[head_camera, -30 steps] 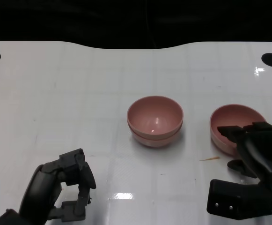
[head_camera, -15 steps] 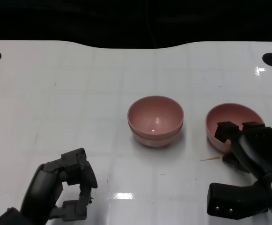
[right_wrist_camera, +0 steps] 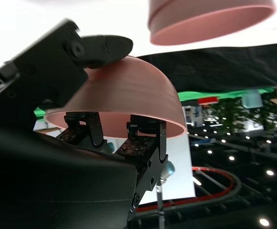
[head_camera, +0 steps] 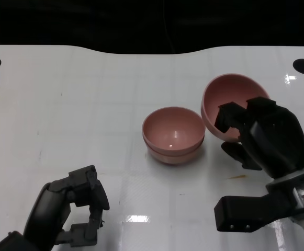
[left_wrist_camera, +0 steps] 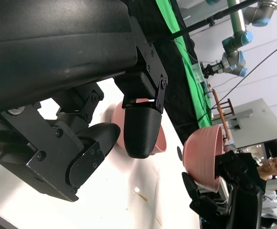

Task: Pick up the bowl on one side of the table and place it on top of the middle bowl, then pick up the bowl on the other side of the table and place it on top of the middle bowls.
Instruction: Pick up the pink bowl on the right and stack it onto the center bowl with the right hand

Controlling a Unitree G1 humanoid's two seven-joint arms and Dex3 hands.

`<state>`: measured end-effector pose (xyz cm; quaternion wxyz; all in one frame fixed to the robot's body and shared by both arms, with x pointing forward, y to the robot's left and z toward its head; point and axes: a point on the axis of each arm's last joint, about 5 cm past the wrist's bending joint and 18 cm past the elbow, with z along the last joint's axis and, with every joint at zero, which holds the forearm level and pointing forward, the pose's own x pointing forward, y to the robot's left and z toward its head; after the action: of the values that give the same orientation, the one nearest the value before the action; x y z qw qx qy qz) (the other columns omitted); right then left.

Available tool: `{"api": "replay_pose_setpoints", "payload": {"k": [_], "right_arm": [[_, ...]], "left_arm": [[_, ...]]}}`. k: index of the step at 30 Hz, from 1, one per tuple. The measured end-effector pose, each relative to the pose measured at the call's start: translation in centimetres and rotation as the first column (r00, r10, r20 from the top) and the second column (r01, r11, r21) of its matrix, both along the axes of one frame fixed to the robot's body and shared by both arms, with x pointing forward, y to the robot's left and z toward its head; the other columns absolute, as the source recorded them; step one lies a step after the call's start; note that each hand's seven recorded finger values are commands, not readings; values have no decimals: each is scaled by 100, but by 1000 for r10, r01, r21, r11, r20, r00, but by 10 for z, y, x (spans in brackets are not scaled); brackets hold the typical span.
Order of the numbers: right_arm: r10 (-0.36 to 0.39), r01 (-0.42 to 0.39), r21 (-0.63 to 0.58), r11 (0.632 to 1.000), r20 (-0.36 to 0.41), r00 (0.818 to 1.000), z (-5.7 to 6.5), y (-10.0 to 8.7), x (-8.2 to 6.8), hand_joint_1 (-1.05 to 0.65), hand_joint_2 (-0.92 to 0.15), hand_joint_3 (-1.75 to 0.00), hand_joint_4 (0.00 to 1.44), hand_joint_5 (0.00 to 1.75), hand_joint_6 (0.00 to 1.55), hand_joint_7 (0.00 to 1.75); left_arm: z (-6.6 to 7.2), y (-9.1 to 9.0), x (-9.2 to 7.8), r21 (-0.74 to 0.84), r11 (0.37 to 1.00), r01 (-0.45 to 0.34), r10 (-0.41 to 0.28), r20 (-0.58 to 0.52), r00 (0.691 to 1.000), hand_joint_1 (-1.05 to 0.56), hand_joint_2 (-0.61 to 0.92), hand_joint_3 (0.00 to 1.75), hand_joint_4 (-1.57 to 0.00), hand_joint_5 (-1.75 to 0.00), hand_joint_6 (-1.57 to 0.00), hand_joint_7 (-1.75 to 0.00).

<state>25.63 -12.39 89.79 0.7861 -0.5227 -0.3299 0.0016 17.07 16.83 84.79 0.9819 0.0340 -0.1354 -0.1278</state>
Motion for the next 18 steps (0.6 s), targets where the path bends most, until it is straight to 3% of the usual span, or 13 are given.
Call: {"api": "replay_pose_setpoints", "payload": {"k": [2,9,18], "right_arm": [[20,-20,18,1000,4,1000,2,5,1,-7,-22,-123,103,175,92,147],[106,-107,48,993,18,994,10,28,7,-9,-22,-128,101,175,85,160],[183,-183,40,982,-13,983,7,47,14,-11,-28,-122,100,175,83,161]], "left_arm": [[0,0,0,0,1000,0,0,0,1000,-4,41,143,-91,-175,-77,-166],[0,-1,0,-5,1000,-1,1,0,1000,-3,39,144,-91,-175,-77,-166],[0,-2,0,-12,1000,-2,2,-1,1000,-4,38,145,-92,-175,-79,-165]]}}
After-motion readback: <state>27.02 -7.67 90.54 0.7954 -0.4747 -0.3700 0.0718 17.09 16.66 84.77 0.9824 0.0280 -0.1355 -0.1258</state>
